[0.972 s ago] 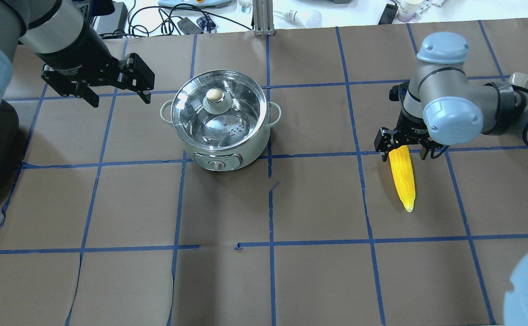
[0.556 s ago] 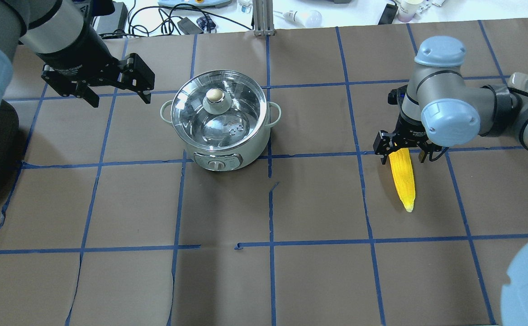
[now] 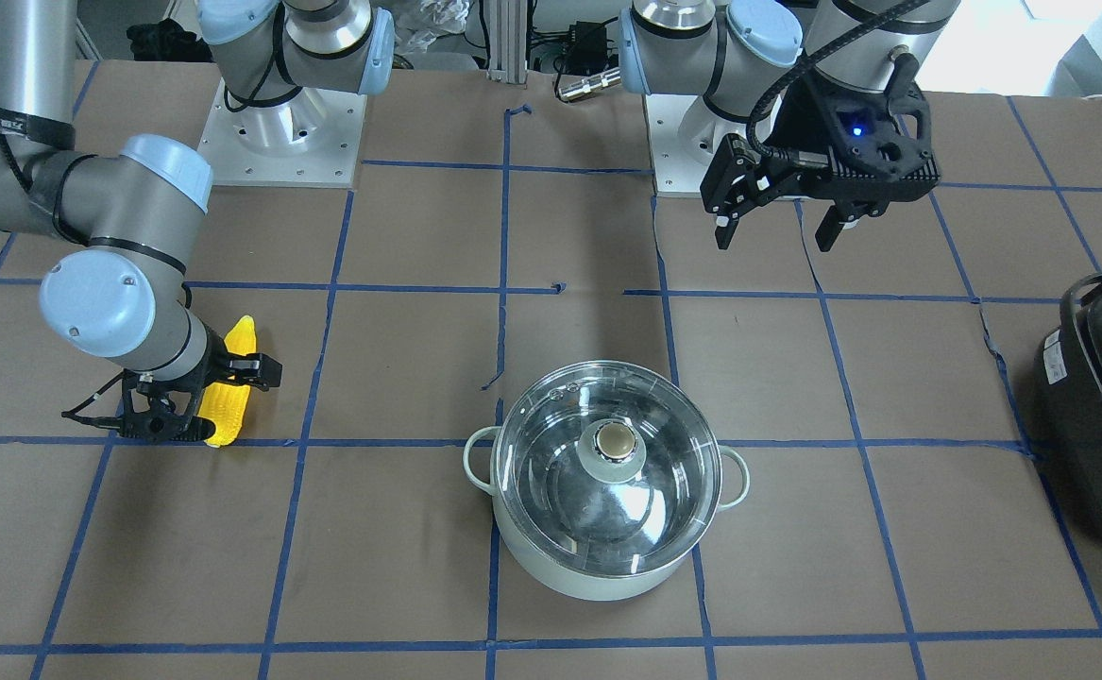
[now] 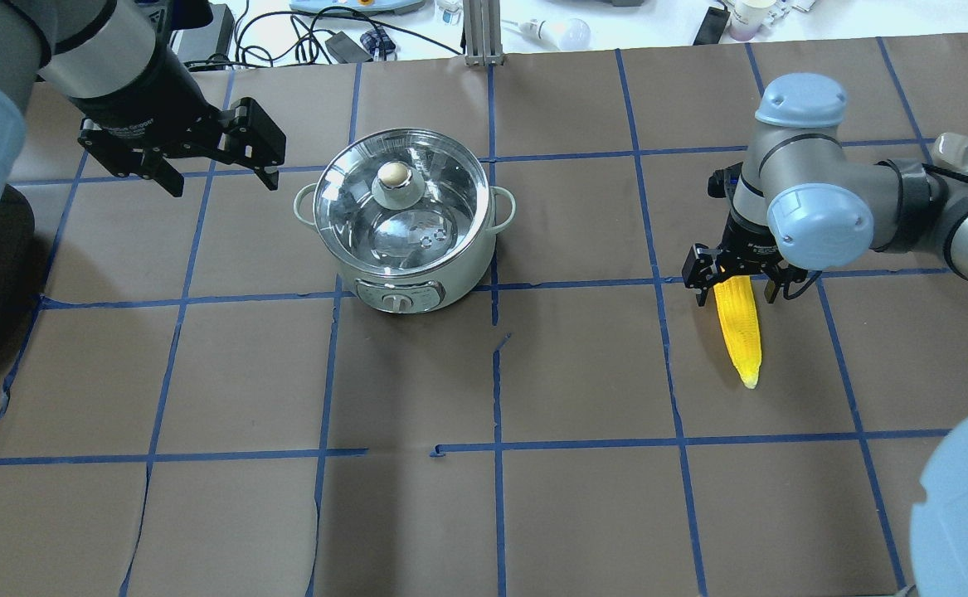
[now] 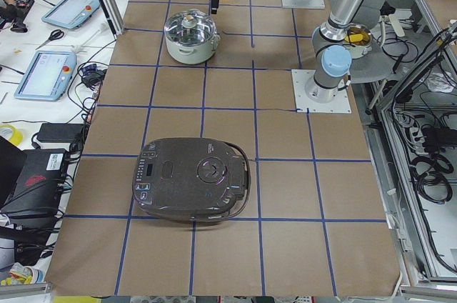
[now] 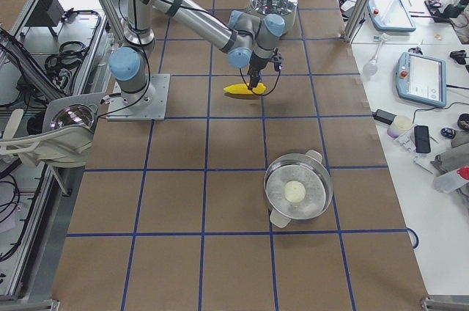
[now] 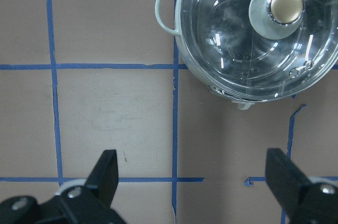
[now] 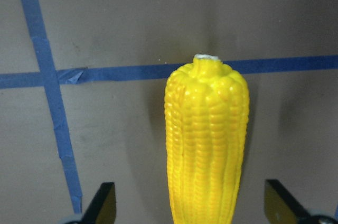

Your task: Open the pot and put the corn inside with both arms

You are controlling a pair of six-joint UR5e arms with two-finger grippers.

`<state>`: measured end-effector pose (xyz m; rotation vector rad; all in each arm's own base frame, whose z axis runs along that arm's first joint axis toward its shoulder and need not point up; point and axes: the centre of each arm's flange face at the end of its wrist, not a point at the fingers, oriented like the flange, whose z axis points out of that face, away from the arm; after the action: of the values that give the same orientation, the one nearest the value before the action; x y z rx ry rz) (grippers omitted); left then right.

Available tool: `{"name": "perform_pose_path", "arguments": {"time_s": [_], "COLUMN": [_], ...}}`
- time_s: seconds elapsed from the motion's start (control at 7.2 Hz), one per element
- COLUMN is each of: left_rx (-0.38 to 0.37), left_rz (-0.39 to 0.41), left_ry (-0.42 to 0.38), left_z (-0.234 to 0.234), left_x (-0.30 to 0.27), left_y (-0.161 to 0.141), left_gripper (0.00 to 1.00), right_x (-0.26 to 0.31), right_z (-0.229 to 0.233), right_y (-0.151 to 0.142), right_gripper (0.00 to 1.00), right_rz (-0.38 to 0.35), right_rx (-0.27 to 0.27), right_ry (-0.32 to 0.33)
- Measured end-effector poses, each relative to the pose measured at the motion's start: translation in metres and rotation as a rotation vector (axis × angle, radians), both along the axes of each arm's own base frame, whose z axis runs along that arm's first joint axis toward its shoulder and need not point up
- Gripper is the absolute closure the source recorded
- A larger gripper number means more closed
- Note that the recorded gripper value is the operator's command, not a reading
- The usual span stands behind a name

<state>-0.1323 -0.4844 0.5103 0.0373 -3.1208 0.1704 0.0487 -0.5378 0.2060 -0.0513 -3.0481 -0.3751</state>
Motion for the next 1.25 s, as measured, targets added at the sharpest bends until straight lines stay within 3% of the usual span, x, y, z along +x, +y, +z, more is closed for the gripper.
{"name": "perform_pose_path", "arguments": {"time_s": [0.56,0.69,0.83,0.97,1.11,1.25], "left_rx": [0.001,0.001,0.001,0.001,0.001,0.001], "left_rz": [0.0,0.001,0.001,0.001,0.001,0.001], "left_ry": [0.001,0.001,0.001,0.001,0.001,0.001], "left_z": [0.0,0.0,0.0,0.0,0.0,0.0], "left_x": [0.001,0.001,0.001,0.001,0.001,0.001], "left_y": [0.0,0.0,0.0,0.0,0.0,0.0], "left_gripper": [0.0,0.0,0.0,0.0,0.0,0.0], "right_x": [-0.01,-0.01,-0.01,-0.008,-0.007,-0.006], "right_z": [-0.024,-0.033,-0.039,-0.041,-0.04,-0.038], "right_y": [0.001,0.001,0.0,-0.001,-0.003,-0.006], "right_gripper": [0.0,0.12,0.5,0.8,1.0,1.0], "right_rz": [0.014,0.012,0.009,0.003,-0.004,-0.009], "right_rx": [0.028,0.023,0.01,-0.002,-0.013,-0.023], "right_ry": [0.075,0.076,0.072,0.06,0.043,0.033]}}
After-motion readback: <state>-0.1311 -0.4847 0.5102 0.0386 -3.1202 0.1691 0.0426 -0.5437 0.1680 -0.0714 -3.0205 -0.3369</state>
